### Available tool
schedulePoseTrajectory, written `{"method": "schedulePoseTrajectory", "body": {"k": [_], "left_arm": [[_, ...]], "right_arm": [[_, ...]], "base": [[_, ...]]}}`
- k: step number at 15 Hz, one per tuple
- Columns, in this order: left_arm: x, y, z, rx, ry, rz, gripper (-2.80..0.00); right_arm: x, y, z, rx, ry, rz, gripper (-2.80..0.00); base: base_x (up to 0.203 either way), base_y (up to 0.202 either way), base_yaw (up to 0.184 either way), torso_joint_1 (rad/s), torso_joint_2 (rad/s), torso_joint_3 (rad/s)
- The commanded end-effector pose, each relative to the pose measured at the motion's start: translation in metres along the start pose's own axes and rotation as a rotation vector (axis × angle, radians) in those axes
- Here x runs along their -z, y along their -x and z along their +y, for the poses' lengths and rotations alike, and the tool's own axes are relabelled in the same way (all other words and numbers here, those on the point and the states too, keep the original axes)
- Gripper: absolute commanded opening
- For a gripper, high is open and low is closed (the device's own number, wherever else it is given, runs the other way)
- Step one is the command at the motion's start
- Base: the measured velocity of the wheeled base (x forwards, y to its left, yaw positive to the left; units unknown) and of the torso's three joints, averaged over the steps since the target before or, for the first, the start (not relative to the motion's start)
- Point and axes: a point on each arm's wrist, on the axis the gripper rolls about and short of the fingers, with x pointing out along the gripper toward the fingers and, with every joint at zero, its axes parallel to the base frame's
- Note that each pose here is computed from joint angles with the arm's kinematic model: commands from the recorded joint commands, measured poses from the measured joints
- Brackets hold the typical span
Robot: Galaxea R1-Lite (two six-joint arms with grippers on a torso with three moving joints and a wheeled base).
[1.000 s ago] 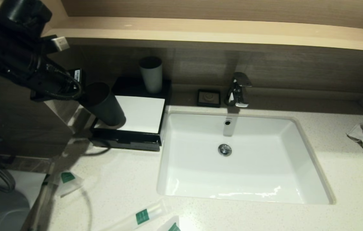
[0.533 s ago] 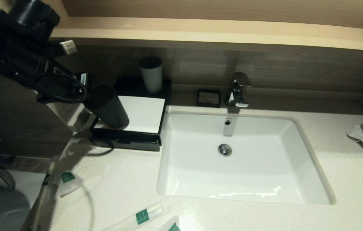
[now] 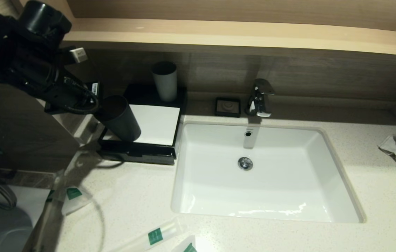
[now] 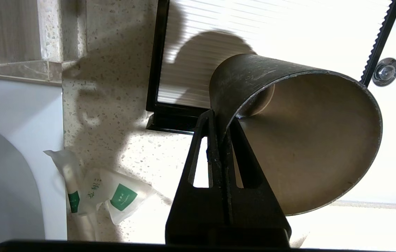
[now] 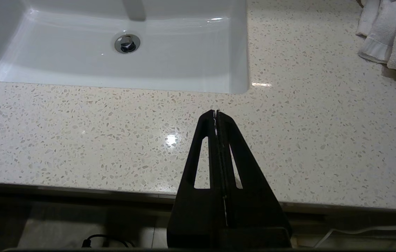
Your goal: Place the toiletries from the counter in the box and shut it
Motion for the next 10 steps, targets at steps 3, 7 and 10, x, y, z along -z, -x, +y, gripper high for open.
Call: {"method": "schedulePoseTrajectory", "body": {"k": [3, 7, 10], "left_arm": [[0.0006, 0.0000, 0.0000, -0.001, 0.001, 0.006, -2.80], [0.0004, 0.0000, 0.0001, -0.001, 0.002, 0.005, -2.80], [0.0006, 0.0000, 0.0001, -0.002, 0.001, 0.006, -2.80]], "right_arm": [[0.0000, 0.0000, 0.0000, 0.000, 0.000, 0.000, -2.80], [0.0000, 0.0000, 0.0000, 0.000, 0.001, 0.000, -2.80], [0.0000, 0.0000, 0.0000, 0.000, 0.000, 0.000, -2.80]], "base": [[0.000, 0.000, 0.000, 0.000, 0.00, 0.000], [0.000, 0.000, 0.000, 0.000, 0.00, 0.000], [0.000, 0.000, 0.000, 0.000, 0.00, 0.000]]}}
